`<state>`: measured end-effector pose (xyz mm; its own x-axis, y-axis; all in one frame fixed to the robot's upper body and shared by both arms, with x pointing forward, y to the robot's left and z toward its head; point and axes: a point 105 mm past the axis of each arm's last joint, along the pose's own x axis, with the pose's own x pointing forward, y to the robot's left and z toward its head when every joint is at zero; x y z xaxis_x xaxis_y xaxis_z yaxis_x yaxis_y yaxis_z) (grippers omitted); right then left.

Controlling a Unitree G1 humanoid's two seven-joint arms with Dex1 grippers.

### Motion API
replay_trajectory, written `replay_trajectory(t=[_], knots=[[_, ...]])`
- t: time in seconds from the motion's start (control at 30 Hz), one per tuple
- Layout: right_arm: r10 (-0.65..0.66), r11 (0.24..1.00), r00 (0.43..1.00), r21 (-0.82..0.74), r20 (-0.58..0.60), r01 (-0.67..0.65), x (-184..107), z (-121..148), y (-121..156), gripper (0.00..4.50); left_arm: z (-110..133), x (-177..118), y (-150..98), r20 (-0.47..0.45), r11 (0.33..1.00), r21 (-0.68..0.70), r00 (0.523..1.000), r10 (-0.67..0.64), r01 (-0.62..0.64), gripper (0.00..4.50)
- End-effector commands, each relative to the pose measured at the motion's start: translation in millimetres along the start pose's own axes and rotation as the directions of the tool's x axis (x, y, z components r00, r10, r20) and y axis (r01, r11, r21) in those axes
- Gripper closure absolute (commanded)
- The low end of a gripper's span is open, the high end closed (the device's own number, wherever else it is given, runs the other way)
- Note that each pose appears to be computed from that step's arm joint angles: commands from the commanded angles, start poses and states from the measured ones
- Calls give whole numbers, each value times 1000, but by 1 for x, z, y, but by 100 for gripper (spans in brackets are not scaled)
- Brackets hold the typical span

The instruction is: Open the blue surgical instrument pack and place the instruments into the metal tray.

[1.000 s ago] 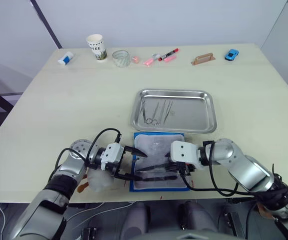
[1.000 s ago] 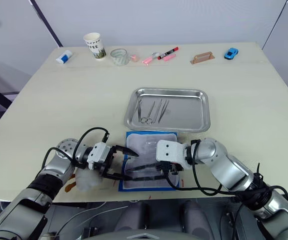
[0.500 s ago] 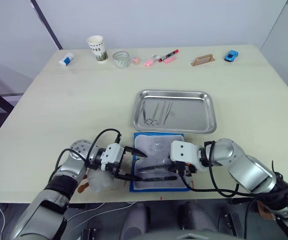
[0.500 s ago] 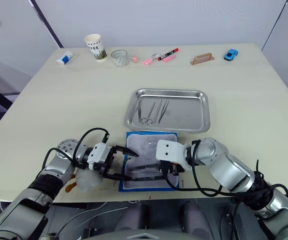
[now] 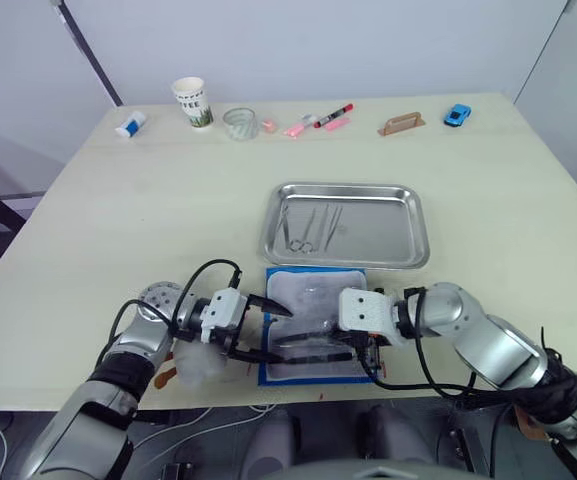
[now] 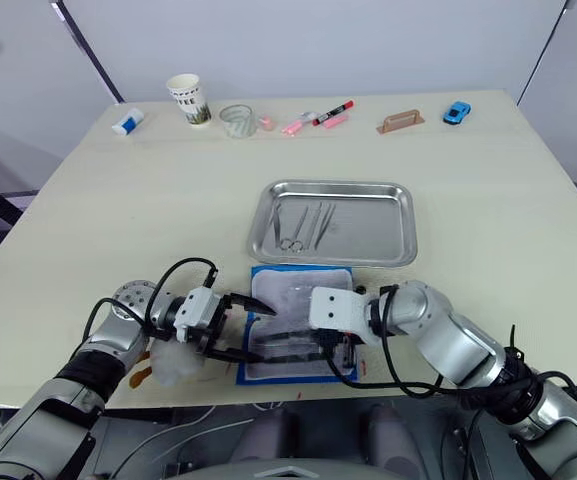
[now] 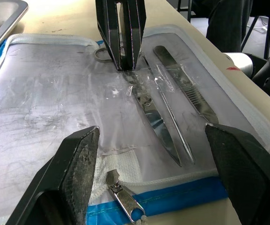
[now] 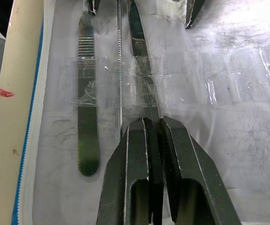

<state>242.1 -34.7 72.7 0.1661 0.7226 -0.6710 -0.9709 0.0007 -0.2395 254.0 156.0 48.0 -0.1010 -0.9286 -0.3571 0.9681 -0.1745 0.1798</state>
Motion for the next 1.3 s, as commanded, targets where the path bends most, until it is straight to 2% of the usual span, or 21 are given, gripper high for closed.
replay_trajectory(t=[0.03, 0.17, 0.53, 1.03, 1.3], knots=[[7, 999, 997, 43, -81, -4, 5, -23, 3, 449, -24, 8, -27, -62, 990, -93, 991, -116, 110, 67], [0, 999, 997, 34, -81, 2, 3, -22, 2, 449, -24, 8, -27, -60, 990, -92, 991, -116, 110, 67], [-9, 1000, 997, -4, -72, 8, -9, 2, 1, 449, -25, 9, -26, -58, 990, -91, 992, -114, 108, 67], [-19, 999, 991, -51, -130, 13, -14, 21, -2, 449, -24, 10, -25, -57, 990, -91, 992, -114, 108, 67], [-15, 994, 984, -113, -178, -6, -16, 21, -4, 449, -24, 10, -26, -57, 990, -91, 992, -116, 110, 67]])
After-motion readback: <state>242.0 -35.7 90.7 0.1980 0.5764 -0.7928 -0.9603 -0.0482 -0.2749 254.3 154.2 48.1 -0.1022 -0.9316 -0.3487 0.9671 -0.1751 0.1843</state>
